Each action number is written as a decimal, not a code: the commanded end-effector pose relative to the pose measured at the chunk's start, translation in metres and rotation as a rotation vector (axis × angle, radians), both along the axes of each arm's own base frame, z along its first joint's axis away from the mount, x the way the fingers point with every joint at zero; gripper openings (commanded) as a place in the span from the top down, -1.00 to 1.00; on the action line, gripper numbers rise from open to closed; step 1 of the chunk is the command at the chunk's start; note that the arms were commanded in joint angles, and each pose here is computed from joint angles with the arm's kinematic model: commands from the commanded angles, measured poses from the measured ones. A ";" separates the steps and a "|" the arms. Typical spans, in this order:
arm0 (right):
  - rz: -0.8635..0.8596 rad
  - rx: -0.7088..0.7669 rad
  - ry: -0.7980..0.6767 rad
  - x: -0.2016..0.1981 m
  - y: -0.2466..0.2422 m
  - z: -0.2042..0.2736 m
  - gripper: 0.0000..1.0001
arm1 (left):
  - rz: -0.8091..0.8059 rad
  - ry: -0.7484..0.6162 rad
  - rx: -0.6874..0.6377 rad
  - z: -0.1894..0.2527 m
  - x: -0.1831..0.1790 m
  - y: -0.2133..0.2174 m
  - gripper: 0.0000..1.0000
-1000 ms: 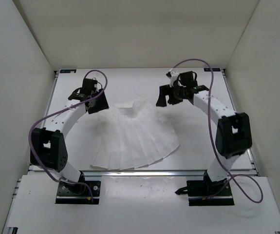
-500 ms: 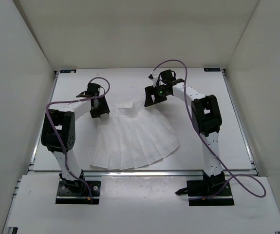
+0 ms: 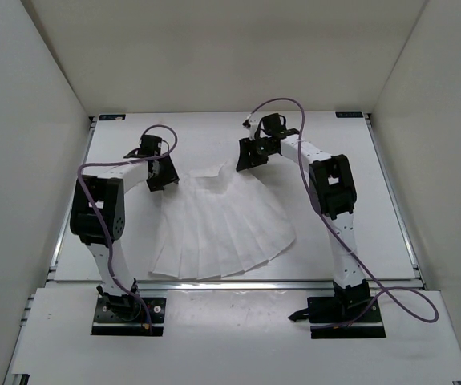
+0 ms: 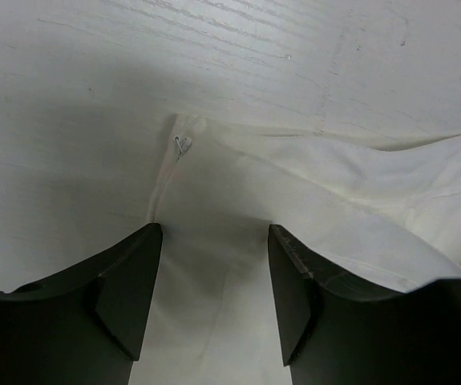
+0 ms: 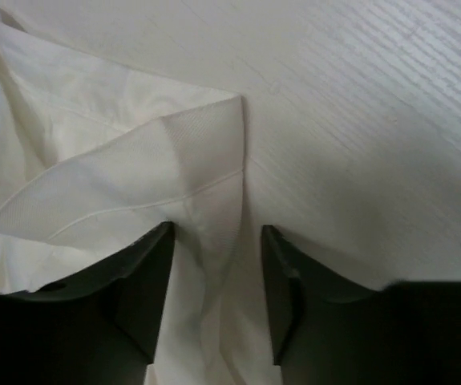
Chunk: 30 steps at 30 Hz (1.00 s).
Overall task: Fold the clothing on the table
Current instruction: Flatten the skirt out
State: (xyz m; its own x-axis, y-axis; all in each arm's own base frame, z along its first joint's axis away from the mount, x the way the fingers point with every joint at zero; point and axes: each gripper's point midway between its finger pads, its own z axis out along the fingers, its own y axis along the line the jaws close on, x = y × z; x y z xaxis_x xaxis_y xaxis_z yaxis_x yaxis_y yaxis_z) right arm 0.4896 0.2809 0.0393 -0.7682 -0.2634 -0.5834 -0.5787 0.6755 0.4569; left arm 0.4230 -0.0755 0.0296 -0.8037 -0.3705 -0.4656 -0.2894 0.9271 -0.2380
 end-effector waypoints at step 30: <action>-0.052 -0.034 0.043 -0.013 -0.042 0.016 1.00 | -0.062 -0.173 -0.164 0.000 0.088 -0.061 -0.19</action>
State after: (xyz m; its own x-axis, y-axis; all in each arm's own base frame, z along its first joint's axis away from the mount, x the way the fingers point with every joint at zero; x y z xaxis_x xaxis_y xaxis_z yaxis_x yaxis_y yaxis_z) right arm 0.4794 0.2260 0.0269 -0.8431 -0.2225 -0.4895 -0.4672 0.7538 0.4620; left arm 0.5037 -0.1322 0.0276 -0.7339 -0.4132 -0.5390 -0.1970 0.8890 -0.4133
